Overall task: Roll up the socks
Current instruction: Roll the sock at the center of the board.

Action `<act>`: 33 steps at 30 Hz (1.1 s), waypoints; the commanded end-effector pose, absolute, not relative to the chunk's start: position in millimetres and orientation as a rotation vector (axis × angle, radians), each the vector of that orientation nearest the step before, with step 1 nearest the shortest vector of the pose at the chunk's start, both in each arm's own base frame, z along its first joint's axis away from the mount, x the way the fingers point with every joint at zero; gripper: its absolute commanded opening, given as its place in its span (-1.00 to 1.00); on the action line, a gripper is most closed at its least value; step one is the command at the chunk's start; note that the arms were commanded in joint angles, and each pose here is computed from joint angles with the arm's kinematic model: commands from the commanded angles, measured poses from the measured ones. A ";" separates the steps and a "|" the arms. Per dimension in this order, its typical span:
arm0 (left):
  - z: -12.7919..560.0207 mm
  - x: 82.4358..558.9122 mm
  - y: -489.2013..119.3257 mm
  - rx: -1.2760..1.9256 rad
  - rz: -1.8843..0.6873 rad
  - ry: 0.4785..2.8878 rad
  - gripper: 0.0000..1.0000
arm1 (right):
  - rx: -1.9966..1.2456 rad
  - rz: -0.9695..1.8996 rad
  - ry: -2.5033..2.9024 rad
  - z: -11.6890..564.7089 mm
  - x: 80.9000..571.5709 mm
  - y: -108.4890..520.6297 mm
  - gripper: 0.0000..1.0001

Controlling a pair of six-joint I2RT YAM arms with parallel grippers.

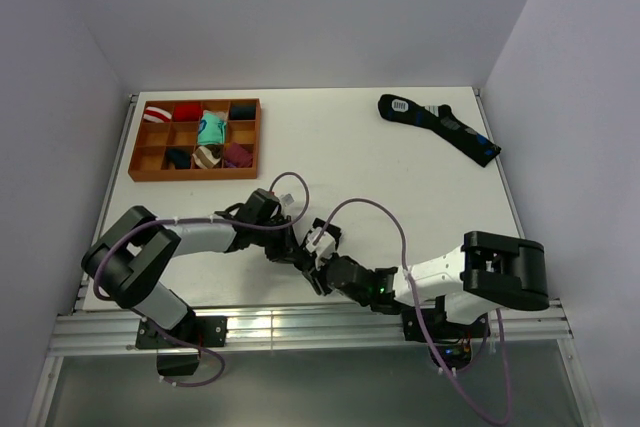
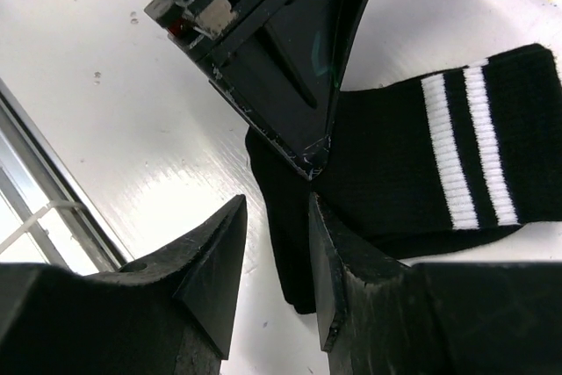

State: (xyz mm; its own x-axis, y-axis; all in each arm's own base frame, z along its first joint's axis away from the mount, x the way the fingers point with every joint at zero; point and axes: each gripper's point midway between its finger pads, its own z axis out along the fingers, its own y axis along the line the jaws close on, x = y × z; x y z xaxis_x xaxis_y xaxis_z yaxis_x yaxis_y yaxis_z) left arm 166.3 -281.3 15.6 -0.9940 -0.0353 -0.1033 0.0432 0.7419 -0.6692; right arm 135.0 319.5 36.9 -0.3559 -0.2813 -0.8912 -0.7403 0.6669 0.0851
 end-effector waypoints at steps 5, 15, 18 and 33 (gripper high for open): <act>-39.7 131.0 -231.8 -0.029 -0.773 3.062 -0.99 | -0.739 0.590 1.905 34.1 138.0 319.4 -0.15; -36.9 130.1 -233.6 -0.065 -0.869 3.057 -0.99 | -0.731 0.523 1.918 22.6 138.2 314.9 -0.14; -35.8 130.5 -231.7 -0.093 -0.897 3.052 -0.99 | -0.716 0.498 1.924 17.5 138.2 310.8 -0.10; -33.1 132.9 -224.9 -0.168 -1.004 3.068 -0.99 | -0.758 0.435 1.901 15.0 134.0 314.0 -0.02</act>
State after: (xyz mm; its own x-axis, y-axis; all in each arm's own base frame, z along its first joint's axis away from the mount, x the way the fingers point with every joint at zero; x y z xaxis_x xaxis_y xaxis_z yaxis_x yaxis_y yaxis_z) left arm 162.4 -271.1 14.8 -0.9991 -0.0416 0.0083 -0.0337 0.6604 -0.7502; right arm 129.6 321.2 23.6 -0.3250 -0.2570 -0.9101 -0.6930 0.7195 0.0442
